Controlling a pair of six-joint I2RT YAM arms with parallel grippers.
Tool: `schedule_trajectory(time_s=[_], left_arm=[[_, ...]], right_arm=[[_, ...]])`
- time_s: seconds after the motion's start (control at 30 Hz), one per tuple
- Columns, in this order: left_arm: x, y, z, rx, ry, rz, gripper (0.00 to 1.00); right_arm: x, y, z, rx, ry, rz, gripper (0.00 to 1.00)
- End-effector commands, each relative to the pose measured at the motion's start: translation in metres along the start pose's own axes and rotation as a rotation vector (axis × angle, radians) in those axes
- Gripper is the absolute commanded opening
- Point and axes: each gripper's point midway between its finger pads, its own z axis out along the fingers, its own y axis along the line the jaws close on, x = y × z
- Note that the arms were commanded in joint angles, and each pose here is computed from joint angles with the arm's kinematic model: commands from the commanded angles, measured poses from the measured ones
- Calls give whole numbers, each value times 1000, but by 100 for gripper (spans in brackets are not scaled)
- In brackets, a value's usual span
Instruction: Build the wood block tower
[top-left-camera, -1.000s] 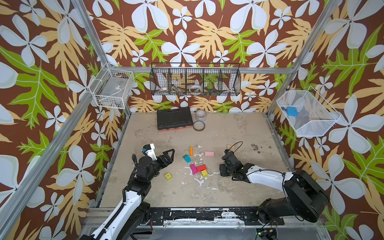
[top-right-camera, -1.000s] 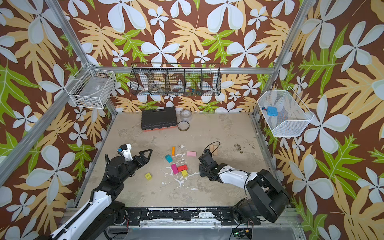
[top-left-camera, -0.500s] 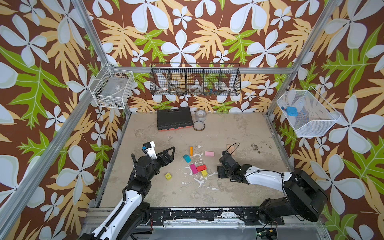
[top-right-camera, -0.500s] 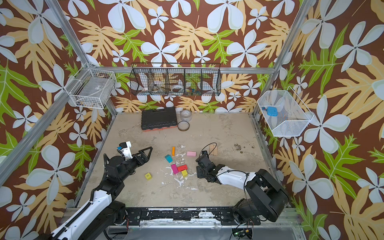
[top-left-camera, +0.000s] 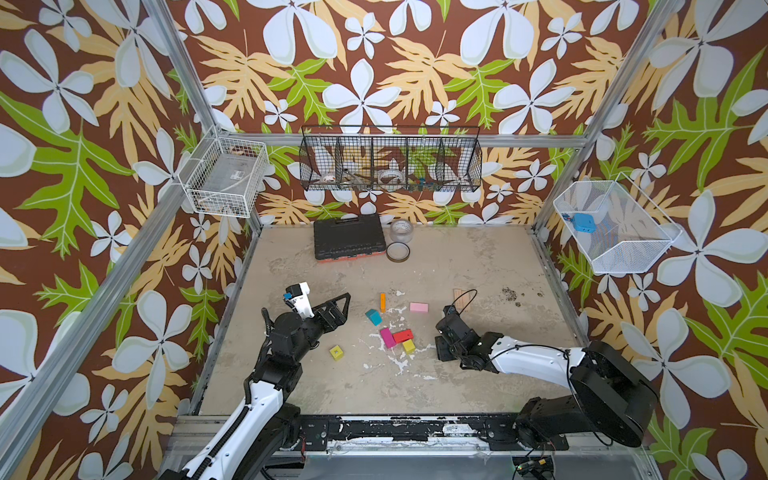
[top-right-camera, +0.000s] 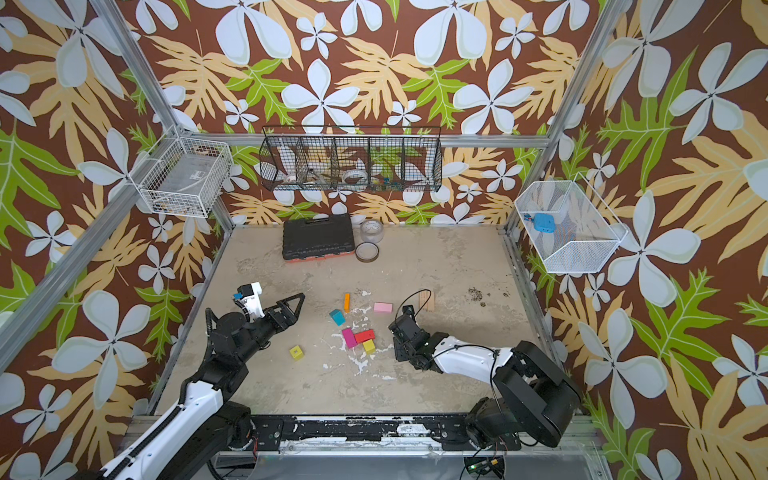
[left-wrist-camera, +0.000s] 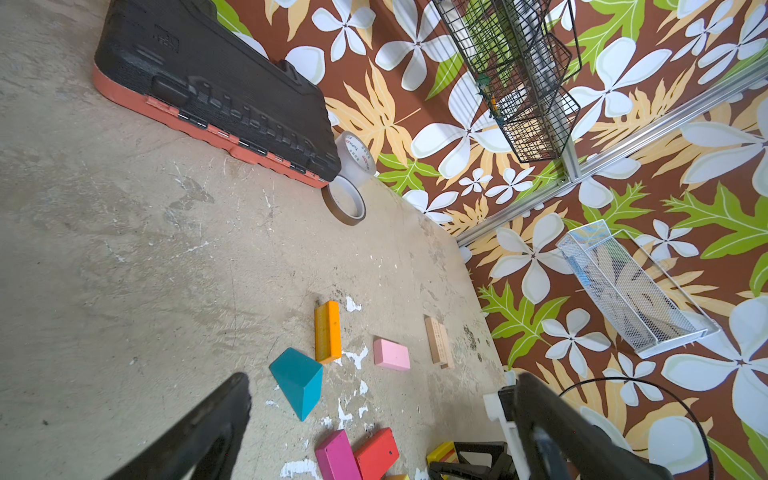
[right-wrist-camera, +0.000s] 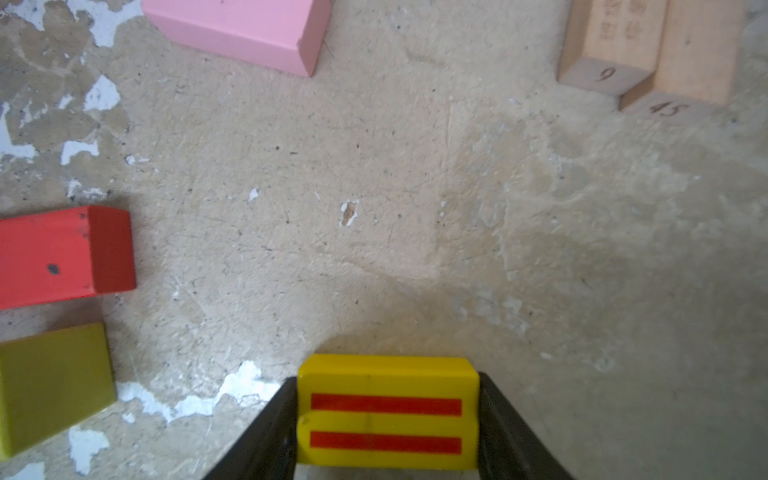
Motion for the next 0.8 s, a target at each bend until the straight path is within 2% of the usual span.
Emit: schedule_trajectory(time_s=[0.0, 0.1, 0.23, 0.43, 0.6, 0.7, 0.77], left_arm=[[-6, -7, 0, 27, -18, 16, 100], [-4, -6, 0, 24, -16, 14, 100], [0, -2, 3, 25, -6, 7, 100], [8, 1, 9, 26, 27, -3, 100], [7, 2, 8, 21, 17, 4, 100], [7, 0, 7, 28, 14, 7, 100], [8, 1, 7, 27, 15, 3, 100]], right_arm=[[10, -6, 0, 26, 40, 6, 53], [2, -5, -6, 24, 22, -1, 49], [-29, 0, -30, 18, -32, -38, 42], [-104, 17, -90, -59, -184, -75, 34], [-182, 14, -126, -180, -290, 27, 29], [-212, -2, -131, -138, -353, 83, 29], [-217, -10, -121, -124, -344, 115, 27]])
